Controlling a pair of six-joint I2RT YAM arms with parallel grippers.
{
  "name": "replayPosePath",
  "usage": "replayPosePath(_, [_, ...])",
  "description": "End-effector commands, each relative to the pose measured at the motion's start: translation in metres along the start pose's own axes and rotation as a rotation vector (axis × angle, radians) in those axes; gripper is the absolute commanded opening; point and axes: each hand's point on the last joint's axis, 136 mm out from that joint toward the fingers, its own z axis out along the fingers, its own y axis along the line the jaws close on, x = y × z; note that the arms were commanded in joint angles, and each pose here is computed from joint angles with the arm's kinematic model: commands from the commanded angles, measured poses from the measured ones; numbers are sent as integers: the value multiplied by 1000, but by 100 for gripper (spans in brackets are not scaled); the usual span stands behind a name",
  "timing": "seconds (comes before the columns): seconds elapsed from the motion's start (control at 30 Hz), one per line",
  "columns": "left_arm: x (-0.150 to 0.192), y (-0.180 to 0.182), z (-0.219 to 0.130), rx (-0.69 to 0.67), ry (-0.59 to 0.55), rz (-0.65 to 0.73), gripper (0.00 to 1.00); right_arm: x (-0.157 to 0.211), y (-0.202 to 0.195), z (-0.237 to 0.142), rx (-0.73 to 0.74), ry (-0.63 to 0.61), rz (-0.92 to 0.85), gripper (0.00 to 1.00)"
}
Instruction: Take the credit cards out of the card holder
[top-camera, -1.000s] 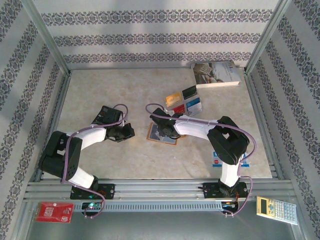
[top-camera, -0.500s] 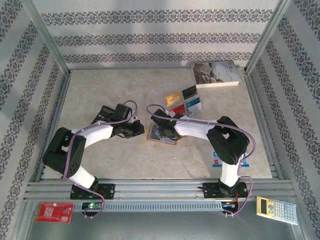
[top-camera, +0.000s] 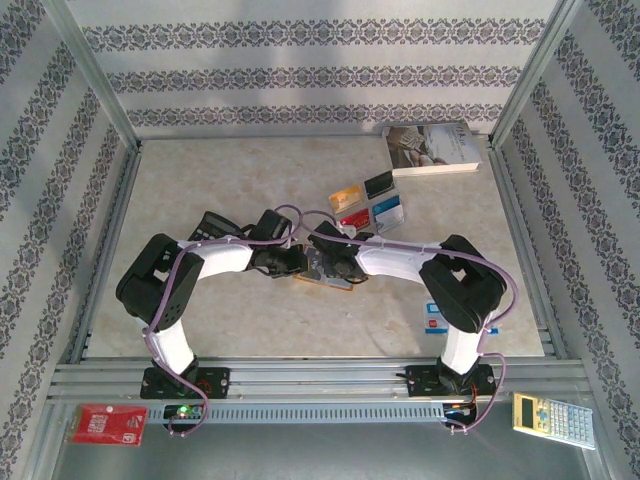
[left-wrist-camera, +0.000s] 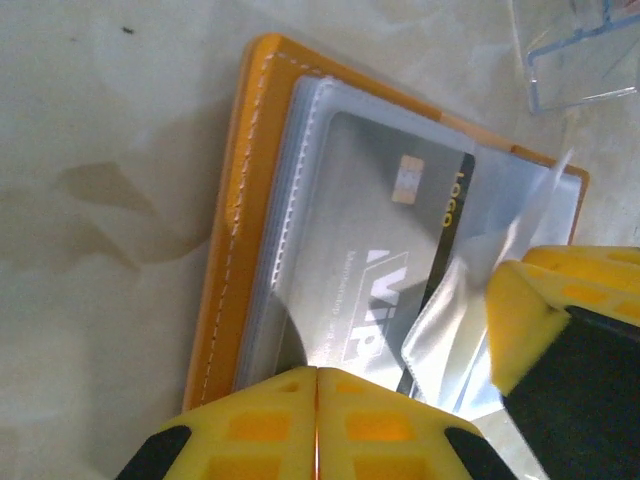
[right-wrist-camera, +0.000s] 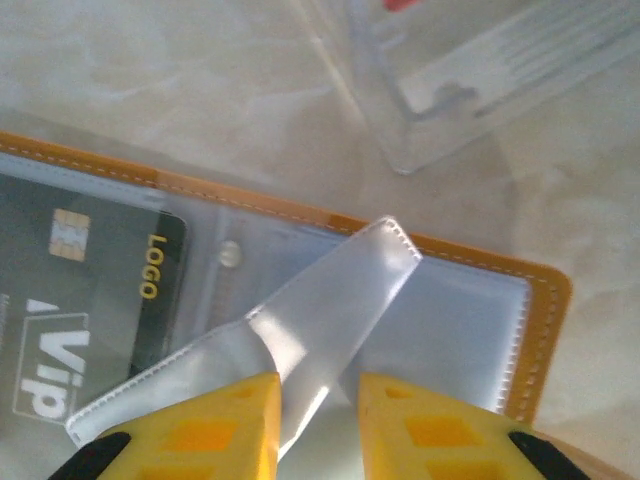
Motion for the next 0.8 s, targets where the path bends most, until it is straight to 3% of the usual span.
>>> replayPosePath(0.0, [17,31,7,-131,35,-37,8,-5,-25,-11,52,-47,52,28])
replayPosePath(0.17, [22,33,7,-132,48,-36,8,-11,-51,-24,72,-108,133,29])
replayPosePath(0.43, [17,31,-3,-154,23,-18,8,-5,-44,-19,-60,-62,197,31])
replayPosePath(0.63, [21,32,-7,-156,21,-23,8,-17,-59,-38,-46,-163,237,33])
replayPosePath(0.77, [24,34,-10,-161,21,-32,8,-19,-31,-34,-210,-95,222,40])
